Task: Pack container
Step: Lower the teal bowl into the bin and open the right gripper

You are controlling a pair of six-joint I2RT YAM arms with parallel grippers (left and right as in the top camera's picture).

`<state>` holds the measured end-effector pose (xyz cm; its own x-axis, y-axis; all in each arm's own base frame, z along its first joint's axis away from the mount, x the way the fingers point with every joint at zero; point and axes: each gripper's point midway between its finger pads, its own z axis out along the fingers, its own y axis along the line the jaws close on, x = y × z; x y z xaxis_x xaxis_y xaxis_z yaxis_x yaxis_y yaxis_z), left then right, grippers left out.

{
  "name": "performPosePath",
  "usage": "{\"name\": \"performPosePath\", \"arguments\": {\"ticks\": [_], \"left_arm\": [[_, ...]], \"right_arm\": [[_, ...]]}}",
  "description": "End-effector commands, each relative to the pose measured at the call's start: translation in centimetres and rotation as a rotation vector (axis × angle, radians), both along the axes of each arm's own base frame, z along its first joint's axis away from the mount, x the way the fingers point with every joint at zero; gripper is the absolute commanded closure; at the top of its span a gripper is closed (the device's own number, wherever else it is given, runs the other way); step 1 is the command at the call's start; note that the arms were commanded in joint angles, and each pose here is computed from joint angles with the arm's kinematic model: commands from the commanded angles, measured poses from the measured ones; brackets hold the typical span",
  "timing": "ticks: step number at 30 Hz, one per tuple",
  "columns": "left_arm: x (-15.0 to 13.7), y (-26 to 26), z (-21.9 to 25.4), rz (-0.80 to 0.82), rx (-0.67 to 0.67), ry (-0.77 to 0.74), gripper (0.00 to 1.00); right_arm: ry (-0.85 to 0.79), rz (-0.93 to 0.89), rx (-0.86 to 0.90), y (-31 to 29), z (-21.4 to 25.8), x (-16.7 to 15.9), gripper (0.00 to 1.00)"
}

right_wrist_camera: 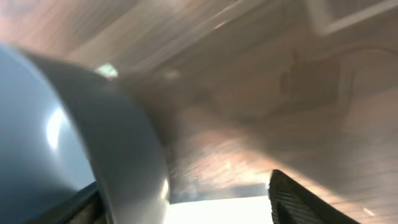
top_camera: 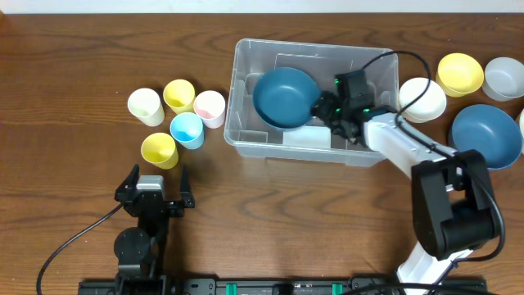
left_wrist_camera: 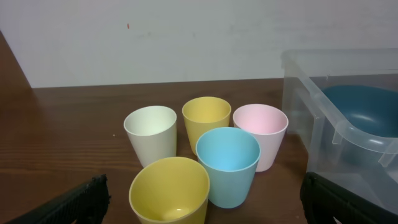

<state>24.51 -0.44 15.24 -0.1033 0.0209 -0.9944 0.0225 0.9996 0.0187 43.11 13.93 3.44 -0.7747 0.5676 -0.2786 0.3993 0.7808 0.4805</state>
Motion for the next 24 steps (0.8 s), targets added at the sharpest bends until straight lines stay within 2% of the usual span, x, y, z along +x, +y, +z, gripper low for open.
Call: {"name": "performPosePath", "arguments": {"ticks": [1,4,7,12,17,19,21,24], "left_arm": [[-0.1,-0.1,-1.5,-0.012,0.013,0.047,0.02],[-0.1,-0.1,-1.5,-0.012,0.013,0.047,0.02],[-0.1,-0.1,-1.5,-0.012,0.013,0.047,0.02],[-0.1,-0.1,-1.5,-0.012,0.013,0.046,0.02],[-0.1,-0.1,-1.5,-0.012,0.013,0.047,0.02],[-0.1,-0.1,-1.5,-0.012,0.013,0.047,0.02],[-0.1,-0.1,-1.5,-0.012,0.013,0.047,0.02],[-0.1,-0.1,-1.5,-0.012,0.013,0.047,0.02]], "right_arm": [[-0.084,0.074,-0.004,-1.0,2.8,1.4,0.22],[-0.152,0.200,0.014,-0.2,4.2,1.9,0.12],[-0.211,0.240,0.001,-0.1,6.1,2.5,0.06],[-0.274,0.240,0.012,0.1,9.0,2.6,0.05],[-0.337,0.224,0.012,-0.2,12.1,2.4,0.09],[-0.327,0.153,-0.010,-1.4,12.8,2.2,0.17],[-0.290,0.076,-0.074,-3.2,12.5,1.7,0.33],[-0.202,-0.006,-0.164,-5.3,10.8,0.5,0.66]]}}
